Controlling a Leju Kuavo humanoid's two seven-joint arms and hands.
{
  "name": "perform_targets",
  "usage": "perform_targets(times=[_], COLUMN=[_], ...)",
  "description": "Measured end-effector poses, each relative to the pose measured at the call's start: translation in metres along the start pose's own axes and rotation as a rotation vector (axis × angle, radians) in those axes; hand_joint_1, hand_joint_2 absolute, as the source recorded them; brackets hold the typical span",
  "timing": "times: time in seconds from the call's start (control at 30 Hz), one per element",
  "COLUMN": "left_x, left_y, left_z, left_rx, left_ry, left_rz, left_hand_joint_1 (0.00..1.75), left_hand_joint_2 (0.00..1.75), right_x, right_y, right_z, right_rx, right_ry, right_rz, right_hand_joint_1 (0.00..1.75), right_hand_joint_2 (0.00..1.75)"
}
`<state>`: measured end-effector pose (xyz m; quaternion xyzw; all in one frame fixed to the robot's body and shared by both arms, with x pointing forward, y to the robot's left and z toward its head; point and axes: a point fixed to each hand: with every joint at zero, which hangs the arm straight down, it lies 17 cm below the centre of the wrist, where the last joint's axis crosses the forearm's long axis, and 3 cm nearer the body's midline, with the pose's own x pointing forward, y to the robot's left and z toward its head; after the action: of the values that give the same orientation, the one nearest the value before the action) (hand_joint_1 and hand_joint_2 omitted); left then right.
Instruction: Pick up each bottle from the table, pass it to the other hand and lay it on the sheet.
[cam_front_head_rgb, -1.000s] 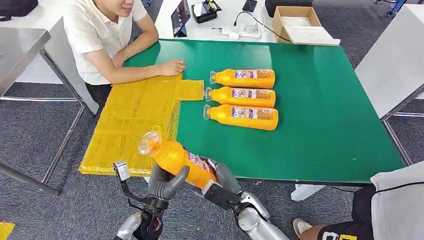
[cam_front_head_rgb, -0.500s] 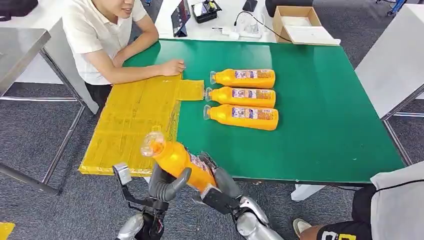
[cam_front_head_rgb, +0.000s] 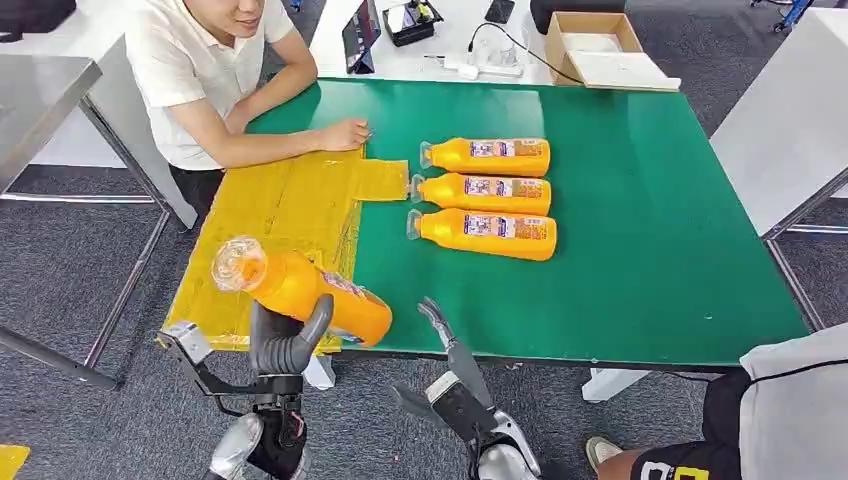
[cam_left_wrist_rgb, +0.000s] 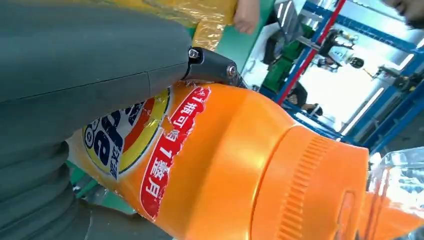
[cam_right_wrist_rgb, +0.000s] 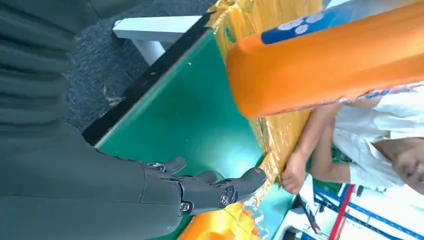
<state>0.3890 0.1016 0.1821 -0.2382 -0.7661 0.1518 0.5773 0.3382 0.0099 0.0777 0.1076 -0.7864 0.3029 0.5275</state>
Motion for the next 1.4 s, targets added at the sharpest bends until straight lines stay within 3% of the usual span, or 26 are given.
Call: perform_targets(times=[0.2, 0.43, 0.53, 0.77, 0.93, 1.17, 1.33, 1.4], left_x=[0.008, 0.034, 0.037, 0.022, 0.002, -0.068, -0.140, -0.149], left_y=[0.013, 0.034, 0.026, 0.028, 0.017, 0.073, 0.109, 0.120], left_z=[-0.005, -0.016, -0.017, -0.021, -0.033, -0.066, -0.058, -0.062], left_rx=[0.060, 0.161, 0.120, 0.080, -0.088, -0.151, -0.416, -0.471], left_ry=[-0.026, -0.242, -0.350, -0.342, -0.404, -0.108, 0.228, 0.318], left_rz=[-0.017, -0.632, -0.906, -0.999, -1.395, -1.600, -1.784, -1.836], left_hand_joint_1=[1.75, 1.75, 1.75, 1.75, 1.75, 1.75, 1.75, 1.75], left_hand_joint_2=[1.75, 1.75, 1.75, 1.75, 1.75, 1.75, 1.75, 1.75], right_x=[0.002, 0.015, 0.028, 0.039, 0.053, 0.066, 0.072, 0.073], right_y=[-0.012, -0.072, -0.087, -0.099, -0.102, -0.085, -0.079, -0.078], right_z=[-0.002, -0.003, -0.006, -0.007, -0.011, -0.023, -0.031, -0.034], right_rx=[-0.065, -0.377, -0.440, -0.488, -0.497, -0.437, -0.407, -0.400], right_ry=[-0.002, -0.028, -0.060, -0.087, -0.132, -0.156, -0.169, -0.172], right_rz=[-0.020, -0.070, -0.089, -0.102, -0.123, -0.198, -0.226, -0.231], right_hand_joint_1=[0.00, 0.00, 0.00, 0.00, 0.00, 0.00, 0.00, 0.00], right_hand_joint_2=[0.00, 0.00, 0.00, 0.00, 0.00, 0.00, 0.00, 0.00])
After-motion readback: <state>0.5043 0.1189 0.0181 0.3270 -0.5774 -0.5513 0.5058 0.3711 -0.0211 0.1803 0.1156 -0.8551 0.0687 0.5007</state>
